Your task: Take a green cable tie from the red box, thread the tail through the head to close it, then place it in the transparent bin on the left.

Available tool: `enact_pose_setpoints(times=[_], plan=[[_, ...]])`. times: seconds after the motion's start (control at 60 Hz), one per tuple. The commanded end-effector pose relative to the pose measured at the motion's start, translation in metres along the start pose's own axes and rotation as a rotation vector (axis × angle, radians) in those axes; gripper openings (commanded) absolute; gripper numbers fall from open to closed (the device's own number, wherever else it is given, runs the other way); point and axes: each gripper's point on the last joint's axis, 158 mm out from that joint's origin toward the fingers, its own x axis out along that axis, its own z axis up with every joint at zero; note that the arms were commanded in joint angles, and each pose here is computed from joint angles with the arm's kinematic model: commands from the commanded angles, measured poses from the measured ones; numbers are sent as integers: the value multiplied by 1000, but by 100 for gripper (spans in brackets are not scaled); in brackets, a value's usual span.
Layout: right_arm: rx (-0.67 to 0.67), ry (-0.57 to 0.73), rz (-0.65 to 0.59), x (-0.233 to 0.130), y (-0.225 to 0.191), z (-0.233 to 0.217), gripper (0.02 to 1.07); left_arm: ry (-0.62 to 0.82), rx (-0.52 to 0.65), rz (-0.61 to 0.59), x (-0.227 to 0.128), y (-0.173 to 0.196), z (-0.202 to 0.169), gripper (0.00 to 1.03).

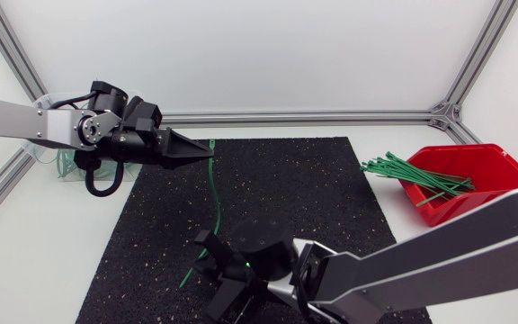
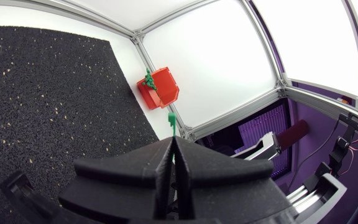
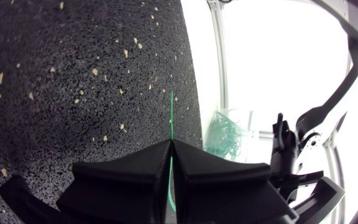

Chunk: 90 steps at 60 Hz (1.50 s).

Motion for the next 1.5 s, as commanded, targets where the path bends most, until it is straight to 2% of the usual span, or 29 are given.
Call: enact_pose_setpoints(times=[0.0, 0.083, 0.217, 0.467, 0.533, 0.633, 0.75, 0.85, 1.0, 1.183, 1.483], plan=[[150, 19, -39, -1, -41, -6, 7, -8, 28, -14, -5, -13, -3, 3], [254, 31, -22, -4, -58, -8, 7, -16, 41, -11, -9, -20, -2, 3], [511, 42, 106, -18, -72, -7, 7, -23, 71, -6, -12, -34, -5, 3], [969, 21, 353, -74, -78, -1, 7, 18, 114, 16, 1, -73, -31, 3], [1152, 11, 425, -92, -79, -5, 7, 28, 120, 41, 5, -77, -41, 3], [1312, -15, 524, -115, -82, -4, 7, 47, 111, 67, 13, -82, -54, 3], [1427, -55, 641, -140, -85, 4, 7, 60, 108, 88, 18, -89, -66, 3], [1510, -29, 759, -153, -76, 12, 7, 62, 125, 85, 20, -99, -78, 3], [1626, -41, 853, -167, -78, 18, 7, -8, 144, 92, 25, -96, -74, 3], [1819, -141, 942, -178, -99, 27, 7, -72, 174, 162, 32, -81, -64, 3], [2062, -69, 1010, -181, -106, 33, 7, -93, 204, 207, 36, -76, -56, 3]])
